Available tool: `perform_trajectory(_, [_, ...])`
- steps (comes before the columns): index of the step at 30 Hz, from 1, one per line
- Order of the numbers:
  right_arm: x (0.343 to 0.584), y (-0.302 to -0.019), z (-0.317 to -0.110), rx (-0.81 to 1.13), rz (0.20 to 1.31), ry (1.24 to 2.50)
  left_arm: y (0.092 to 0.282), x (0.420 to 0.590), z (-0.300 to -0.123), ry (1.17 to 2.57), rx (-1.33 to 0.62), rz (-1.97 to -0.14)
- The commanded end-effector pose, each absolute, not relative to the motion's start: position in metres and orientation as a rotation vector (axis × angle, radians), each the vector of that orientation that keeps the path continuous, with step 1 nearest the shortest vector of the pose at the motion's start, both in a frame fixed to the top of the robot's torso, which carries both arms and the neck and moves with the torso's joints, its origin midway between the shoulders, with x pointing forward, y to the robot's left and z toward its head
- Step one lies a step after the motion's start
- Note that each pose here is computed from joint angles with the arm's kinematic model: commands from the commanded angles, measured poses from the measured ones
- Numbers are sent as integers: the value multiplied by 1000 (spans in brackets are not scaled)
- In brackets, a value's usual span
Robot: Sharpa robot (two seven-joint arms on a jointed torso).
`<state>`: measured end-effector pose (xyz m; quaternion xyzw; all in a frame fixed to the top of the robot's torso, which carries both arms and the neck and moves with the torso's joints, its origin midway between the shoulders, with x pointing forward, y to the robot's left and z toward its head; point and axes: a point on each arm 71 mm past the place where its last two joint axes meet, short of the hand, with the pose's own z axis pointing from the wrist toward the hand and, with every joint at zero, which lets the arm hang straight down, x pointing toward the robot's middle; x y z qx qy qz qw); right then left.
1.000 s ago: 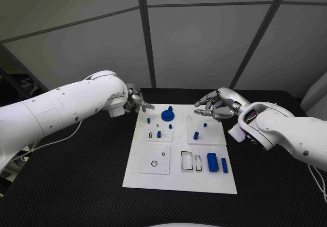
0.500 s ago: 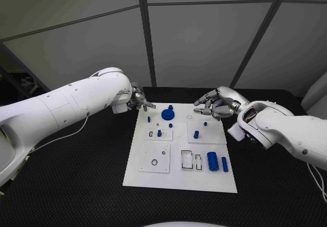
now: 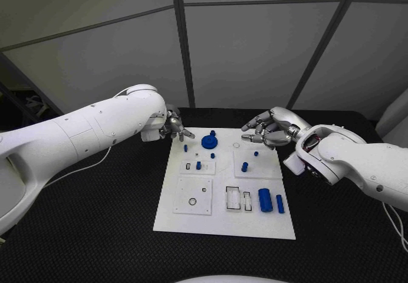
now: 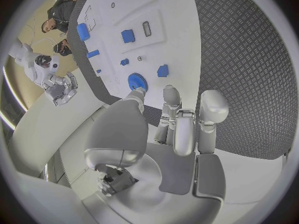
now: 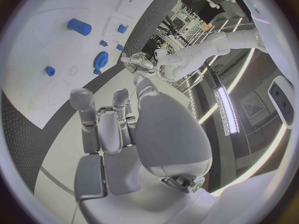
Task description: Assemble the parts on the task board
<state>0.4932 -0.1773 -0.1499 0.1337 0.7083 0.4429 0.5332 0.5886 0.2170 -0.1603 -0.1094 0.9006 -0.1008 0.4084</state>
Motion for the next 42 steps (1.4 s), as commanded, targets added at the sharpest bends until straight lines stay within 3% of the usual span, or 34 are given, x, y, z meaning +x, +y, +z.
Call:
perform_trajectory(1, [493,-176,-149,310,1061,1690,217,588,-162,2296,-248,-231])
perform_trajectory(42, [493,-175,-149,309,1063,1694,211,584,-176,2372,-224,-227])
